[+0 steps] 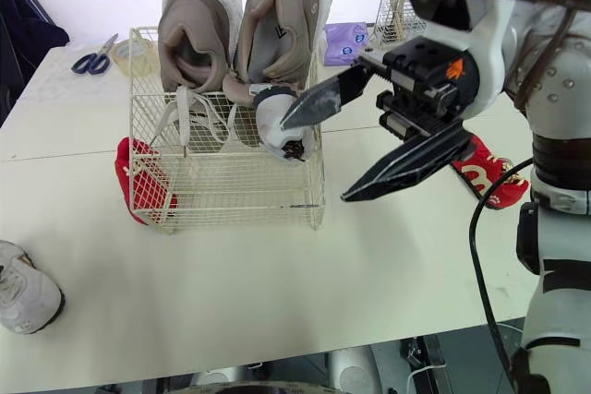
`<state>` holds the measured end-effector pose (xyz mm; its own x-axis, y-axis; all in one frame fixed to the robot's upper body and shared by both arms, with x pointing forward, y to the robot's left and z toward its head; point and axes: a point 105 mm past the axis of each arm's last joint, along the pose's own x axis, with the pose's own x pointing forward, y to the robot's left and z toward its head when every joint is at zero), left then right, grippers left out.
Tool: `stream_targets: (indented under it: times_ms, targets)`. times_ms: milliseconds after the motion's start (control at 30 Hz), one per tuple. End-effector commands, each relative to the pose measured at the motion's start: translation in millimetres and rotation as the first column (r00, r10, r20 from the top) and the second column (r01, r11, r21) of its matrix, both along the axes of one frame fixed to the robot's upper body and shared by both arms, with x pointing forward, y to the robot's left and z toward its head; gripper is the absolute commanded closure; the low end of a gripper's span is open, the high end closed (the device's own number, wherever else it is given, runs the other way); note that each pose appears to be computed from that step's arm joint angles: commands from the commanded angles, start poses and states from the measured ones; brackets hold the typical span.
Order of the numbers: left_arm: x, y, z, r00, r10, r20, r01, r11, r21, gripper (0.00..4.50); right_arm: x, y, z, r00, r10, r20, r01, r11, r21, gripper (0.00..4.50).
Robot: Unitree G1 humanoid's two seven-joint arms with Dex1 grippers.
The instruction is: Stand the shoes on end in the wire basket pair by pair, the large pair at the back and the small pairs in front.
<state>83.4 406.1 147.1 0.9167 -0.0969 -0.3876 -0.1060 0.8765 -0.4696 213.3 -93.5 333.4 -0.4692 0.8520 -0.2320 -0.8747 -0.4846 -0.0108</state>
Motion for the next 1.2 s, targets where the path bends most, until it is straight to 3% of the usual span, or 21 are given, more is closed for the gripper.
stream_targets:
  times_ms: [33, 267, 667, 1033, 1133, 1200]
  targets:
    - [8.6, 15.4, -13.2, 0.999, 0.034, 0.013, -0.034, 0.999, 0.005, 0.00, 3.5, 6.1, -6.6, 0.994, -0.043, 0.104, 0.044, 0.999, -0.012, 0.07]
    - [14.2, 30.3, -27.4, 0.998, 0.067, -0.001, -0.067, 0.998, -0.004, 0.00, 13.4, 11.9, -32.8, 0.978, -0.114, 0.176, 0.126, 0.990, -0.059, 0.07]
    - [23.8, 40.0, -56.6, 0.995, 0.065, -0.075, -0.067, 0.997, -0.037, 0.00, 17.4, 7.1, -26.6, 0.970, -0.190, 0.154, 0.199, 0.979, -0.042, 0.07]
    - [68.5, 22.6, -89.6, 0.992, -0.030, -0.121, 0.016, 0.993, -0.118, 0.00, -3.0, -5.5, -20.1, 0.980, -0.137, 0.144, 0.151, 0.984, -0.096, 0.07]
    - [73.0, 22.5, -97.8, 0.989, -0.012, -0.149, -0.008, 0.991, -0.134, 0.84, -1.7, -5.2, -21.1, 0.975, -0.159, 0.157, 0.175, 0.980, -0.094, 0.00]
    - [74.6, 20.4, -102.0, 0.987, -0.015, -0.163, -0.009, 0.989, -0.145, 1.75, -1.2, -5.3, -21.4, 0.973, -0.169, 0.159, 0.186, 0.978, -0.094, 0.00]
